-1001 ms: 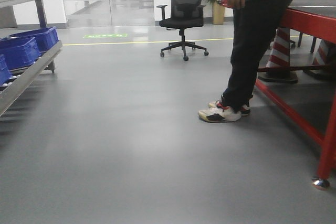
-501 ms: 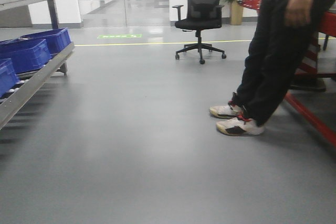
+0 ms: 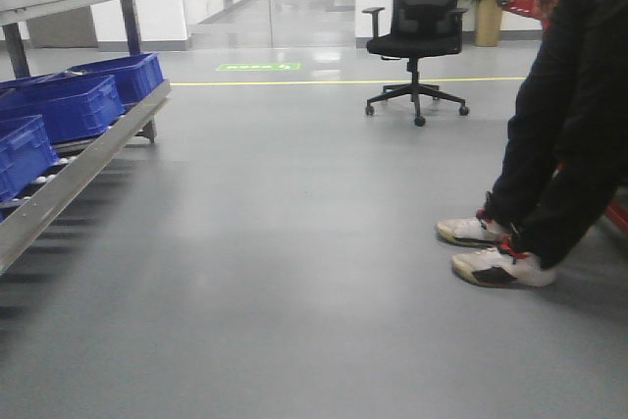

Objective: Move two blue bins to right shelf middle
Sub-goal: 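Drive across the floor past the person, keeping the bin held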

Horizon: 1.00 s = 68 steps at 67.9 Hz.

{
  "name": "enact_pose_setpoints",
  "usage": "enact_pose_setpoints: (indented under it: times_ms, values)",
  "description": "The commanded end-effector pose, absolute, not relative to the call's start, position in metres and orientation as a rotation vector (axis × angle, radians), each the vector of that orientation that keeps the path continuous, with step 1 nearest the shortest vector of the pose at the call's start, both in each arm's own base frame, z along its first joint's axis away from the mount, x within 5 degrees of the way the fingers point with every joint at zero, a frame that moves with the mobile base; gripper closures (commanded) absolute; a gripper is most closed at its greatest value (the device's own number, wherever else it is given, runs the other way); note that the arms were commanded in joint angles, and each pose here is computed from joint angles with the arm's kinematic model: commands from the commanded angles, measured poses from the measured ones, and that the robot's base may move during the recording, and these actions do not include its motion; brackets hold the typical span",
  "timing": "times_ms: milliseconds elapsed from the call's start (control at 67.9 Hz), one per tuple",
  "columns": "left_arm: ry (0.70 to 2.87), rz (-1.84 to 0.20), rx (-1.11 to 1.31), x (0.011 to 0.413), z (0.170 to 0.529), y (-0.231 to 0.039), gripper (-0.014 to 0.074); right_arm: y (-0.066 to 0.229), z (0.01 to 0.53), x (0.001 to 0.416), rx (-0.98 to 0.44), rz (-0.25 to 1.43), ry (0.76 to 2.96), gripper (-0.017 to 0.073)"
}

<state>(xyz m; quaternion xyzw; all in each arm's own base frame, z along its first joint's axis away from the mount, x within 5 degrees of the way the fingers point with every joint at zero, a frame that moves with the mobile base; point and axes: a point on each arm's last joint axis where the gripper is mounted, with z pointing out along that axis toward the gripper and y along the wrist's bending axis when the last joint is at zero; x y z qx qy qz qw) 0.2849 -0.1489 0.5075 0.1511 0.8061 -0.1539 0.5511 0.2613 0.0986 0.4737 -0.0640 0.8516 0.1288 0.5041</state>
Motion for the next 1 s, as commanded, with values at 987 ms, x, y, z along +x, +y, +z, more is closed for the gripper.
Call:
enact_pose_setpoints:
  times_ms: [987]
  values:
    - [1.826,-0.428,0.335,0.295,0.51,-0.158,0.0704,0.098,0.482,0.259,-0.167,0.321,2.0,0.0712]
